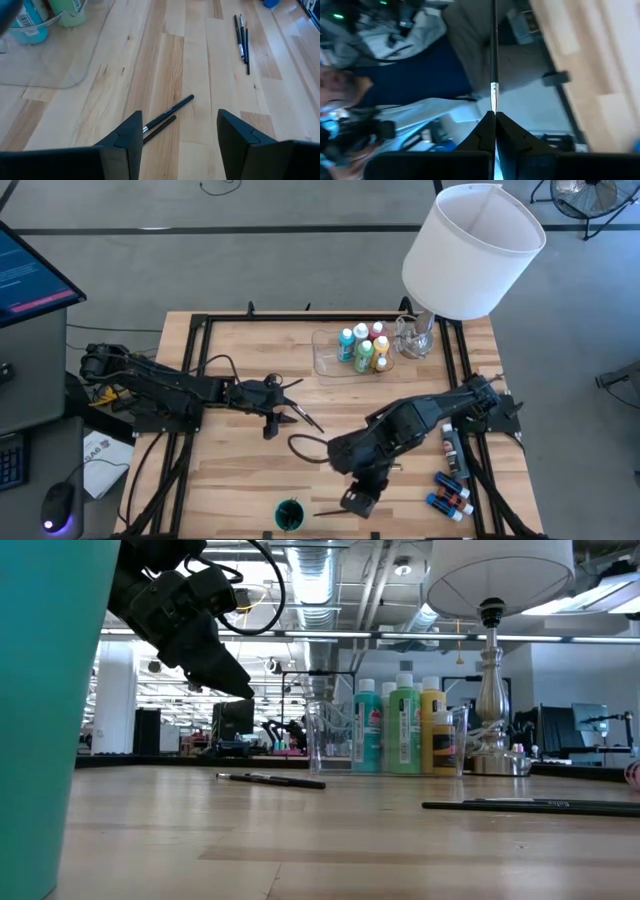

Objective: Pick & Place Paint Supplies
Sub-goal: Put the silver paintbrush into the green cup

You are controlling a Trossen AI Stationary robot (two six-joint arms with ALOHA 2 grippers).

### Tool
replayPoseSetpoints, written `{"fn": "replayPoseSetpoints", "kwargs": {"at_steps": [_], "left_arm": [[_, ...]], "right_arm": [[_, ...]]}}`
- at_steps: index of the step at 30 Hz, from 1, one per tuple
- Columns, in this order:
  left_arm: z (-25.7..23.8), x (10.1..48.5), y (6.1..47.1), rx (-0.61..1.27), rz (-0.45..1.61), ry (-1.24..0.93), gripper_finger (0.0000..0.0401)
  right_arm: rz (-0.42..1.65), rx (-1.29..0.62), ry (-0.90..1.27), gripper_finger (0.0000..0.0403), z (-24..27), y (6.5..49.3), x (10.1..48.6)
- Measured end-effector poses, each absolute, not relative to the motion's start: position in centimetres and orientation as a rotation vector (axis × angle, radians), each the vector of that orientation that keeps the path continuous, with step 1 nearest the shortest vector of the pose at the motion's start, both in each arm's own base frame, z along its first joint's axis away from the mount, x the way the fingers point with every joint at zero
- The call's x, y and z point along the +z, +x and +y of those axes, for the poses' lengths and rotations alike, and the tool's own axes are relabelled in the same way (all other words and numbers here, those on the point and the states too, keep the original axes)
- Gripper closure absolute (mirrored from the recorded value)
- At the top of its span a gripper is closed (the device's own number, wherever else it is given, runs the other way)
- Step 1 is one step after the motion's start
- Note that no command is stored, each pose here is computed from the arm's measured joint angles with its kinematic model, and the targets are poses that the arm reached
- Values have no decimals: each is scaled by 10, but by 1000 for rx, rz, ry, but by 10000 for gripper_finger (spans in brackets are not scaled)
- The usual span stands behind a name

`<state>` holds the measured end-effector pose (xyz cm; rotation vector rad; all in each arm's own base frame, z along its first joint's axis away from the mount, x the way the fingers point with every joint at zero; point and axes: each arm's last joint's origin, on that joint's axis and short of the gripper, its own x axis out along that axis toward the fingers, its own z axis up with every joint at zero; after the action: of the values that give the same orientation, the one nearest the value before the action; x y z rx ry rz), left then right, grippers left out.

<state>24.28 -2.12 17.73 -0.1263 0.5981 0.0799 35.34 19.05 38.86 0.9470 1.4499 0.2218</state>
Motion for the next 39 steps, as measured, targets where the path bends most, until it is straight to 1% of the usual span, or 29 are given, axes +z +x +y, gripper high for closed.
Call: {"fn": "replayPoseSetpoints", "kwargs": {"at_steps": [7,9,12,15,26,31,35,39], "left_arm": [[-21,174,241,83,634,-134,248],[-21,173,240,87,655,-140,248],[-21,172,239,95,670,-160,248],[-22,171,238,78,679,-181,248],[-37,171,236,19,693,-201,248],[-40,164,229,22,791,-199,248],[-38,157,222,45,892,-192,248],[-38,155,219,51,924,-187,248]], "right_arm": [[1468,243,1093,403,200,371,380],[1496,220,1125,403,201,372,377],[1485,249,1175,403,205,378,377],[1508,212,1202,403,206,380,374],[1457,151,1328,403,184,394,380],[1456,125,1361,403,172,402,376],[1505,117,1378,403,173,408,365],[1562,118,1388,403,177,416,351]]}}
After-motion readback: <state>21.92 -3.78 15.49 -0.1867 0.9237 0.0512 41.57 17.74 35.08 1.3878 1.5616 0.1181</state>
